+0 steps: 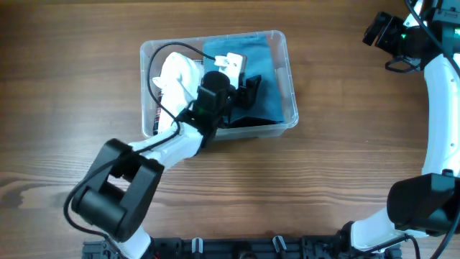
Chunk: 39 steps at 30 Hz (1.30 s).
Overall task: Pack container
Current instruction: 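Press the blue denim cloth down into the container with the left gripper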
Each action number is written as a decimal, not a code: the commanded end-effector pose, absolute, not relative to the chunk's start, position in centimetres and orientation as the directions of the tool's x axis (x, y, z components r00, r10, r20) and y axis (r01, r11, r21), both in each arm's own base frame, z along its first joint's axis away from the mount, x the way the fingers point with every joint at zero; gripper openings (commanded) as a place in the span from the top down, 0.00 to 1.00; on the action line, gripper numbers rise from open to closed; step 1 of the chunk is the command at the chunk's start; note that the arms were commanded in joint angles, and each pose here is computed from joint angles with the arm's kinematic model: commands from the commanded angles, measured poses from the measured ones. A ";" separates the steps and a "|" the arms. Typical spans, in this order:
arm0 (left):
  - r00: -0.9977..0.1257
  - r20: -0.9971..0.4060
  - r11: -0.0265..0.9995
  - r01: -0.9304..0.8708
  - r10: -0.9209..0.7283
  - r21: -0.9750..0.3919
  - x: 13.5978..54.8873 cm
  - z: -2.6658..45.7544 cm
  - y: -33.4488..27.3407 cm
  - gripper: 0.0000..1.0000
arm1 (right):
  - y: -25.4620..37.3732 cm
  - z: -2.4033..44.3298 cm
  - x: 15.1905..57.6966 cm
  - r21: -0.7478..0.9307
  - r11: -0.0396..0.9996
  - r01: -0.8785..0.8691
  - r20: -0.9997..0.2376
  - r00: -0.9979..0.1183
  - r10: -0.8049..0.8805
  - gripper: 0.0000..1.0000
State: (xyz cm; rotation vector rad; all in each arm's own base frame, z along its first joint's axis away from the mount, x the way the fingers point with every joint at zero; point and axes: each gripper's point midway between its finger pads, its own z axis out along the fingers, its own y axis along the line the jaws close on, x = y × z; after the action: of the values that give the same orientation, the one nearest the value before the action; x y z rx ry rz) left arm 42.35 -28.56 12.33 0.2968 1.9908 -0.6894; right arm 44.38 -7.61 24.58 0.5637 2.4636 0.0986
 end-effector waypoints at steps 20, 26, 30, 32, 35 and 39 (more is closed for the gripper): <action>-0.670 -0.738 0.866 0.318 -0.083 -0.386 42.6 0.3 -26.3 0.00 | -7.8 24.7 44.4 0.194 0.902 0.386 -0.548 -0.720 0.426 0.00; -0.667 -0.741 0.871 0.316 -0.077 -0.375 42.6 0.0 -26.3 0.00 | -7.8 24.7 44.4 0.194 0.902 0.386 -0.548 -0.720 0.427 0.00; -0.645 -0.759 0.865 0.326 -0.092 -0.382 43.0 1.3 -26.5 0.00 | -7.8 24.7 44.4 0.194 0.902 0.386 -0.548 -0.720 0.426 0.00; -0.617 -0.780 0.857 0.340 -0.108 -0.388 43.3 3.7 -26.7 0.00 | -7.8 24.7 44.4 0.194 0.902 0.386 -0.547 -0.720 0.426 0.00; -0.592 -0.797 0.851 0.354 -0.118 -0.389 42.8 8.3 -26.4 0.00 | -7.8 24.7 44.4 0.194 0.902 0.386 -0.548 -0.720 0.426 0.00; -0.601 -0.791 0.887 0.297 -0.115 -0.355 40.7 13.5 -23.8 0.00 | -7.8 24.7 44.4 0.194 0.902 0.387 -0.547 -0.720 0.427 0.00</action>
State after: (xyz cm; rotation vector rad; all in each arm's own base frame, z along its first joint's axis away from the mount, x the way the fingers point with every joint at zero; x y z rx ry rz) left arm 41.90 -27.34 12.53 0.2441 2.0824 -0.6770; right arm 44.37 -7.61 24.57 0.5638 2.4640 0.0986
